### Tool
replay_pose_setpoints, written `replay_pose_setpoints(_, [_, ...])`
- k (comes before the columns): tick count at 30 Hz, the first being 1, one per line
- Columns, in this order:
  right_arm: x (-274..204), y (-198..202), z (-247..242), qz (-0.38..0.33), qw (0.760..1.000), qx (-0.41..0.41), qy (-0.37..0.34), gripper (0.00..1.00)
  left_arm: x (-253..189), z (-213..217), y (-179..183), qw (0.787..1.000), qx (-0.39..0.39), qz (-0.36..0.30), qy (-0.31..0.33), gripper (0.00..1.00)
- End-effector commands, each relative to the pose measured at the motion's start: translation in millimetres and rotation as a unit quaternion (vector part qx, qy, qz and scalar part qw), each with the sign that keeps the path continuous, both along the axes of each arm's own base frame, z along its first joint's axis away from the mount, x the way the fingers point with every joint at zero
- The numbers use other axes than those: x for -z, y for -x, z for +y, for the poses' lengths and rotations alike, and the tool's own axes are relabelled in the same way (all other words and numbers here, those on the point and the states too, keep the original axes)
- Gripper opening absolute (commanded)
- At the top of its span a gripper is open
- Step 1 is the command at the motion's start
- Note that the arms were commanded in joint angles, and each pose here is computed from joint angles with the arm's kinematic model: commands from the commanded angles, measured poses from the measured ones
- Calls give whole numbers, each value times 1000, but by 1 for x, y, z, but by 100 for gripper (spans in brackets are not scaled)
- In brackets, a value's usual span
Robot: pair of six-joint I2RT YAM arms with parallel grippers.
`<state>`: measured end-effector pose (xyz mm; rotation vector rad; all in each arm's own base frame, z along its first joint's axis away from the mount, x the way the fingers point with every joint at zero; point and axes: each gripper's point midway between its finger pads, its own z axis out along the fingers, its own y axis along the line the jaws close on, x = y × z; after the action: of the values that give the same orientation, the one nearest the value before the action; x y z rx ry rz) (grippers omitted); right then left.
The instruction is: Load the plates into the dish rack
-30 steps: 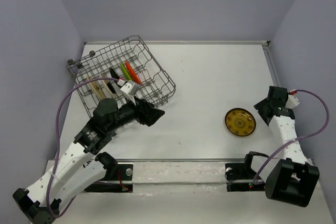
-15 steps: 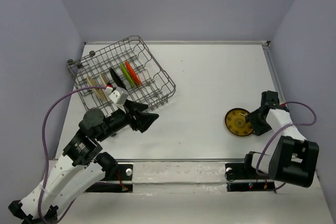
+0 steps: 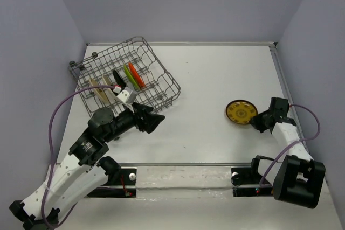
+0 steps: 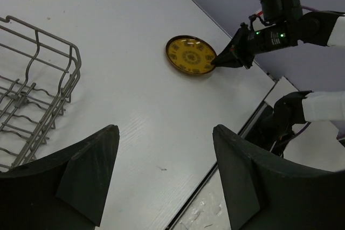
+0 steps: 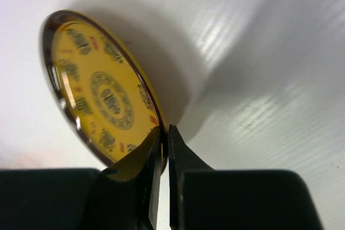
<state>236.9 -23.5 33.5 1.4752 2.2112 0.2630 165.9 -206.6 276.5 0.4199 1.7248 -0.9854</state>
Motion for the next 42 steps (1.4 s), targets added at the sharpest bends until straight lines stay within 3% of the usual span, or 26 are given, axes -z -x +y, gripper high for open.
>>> replay_pose_setpoints(1, [-55, -31, 4, -122, 991, -58, 24, 7, 2, -10, -9, 1000, 1, 17, -1, 81])
replay_pose_setpoints(5, [-135, -63, 42, -258, 954, -151, -1, 7, 9, -28, -22, 998, 5, 68, 6, 81])
replay_pose_setpoints(8, [-177, -78, 79, -329, 915, -231, -17, 7, -1, -41, -36, 995, -7, 94, 44, 84])
replay_pose_setpoints(16, [-219, -76, 147, -407, 833, -371, -56, 7, -8, -89, -69, 980, 11, 165, 107, 84])
replay_pose_setpoints(26, [-227, -59, 212, -442, 742, -478, -160, 7, 7, -101, -133, 980, -75, 172, 60, 84])
replay_pose_setpoints(29, [-224, -59, 221, -438, 731, -491, -179, 7, 6, -102, -144, 980, -93, 164, 60, 84])
replay_pose_setpoints(32, [-222, -55, 230, -436, 715, -504, -212, 7, 8, -99, -154, 980, -112, 156, 55, 72])
replay_pose_setpoints(36, [-216, -51, 244, -434, 702, -515, -232, 7, 2, -92, -163, 980, -130, 139, 54, 14])
replay_pose_setpoints(37, [-210, -51, 244, -428, 707, -512, -235, 18, -1, -84, -168, 978, -151, 131, 53, 5])
replay_pose_setpoints(40, [-196, -59, 239, -425, 730, -489, -216, 59, -14, -42, -189, 965, -233, 115, 26, 5])
replay_pose_setpoints(42, [-192, -59, 235, -422, 741, -482, -201, 68, -28, -11, -198, 953, -279, 114, 18, 5])
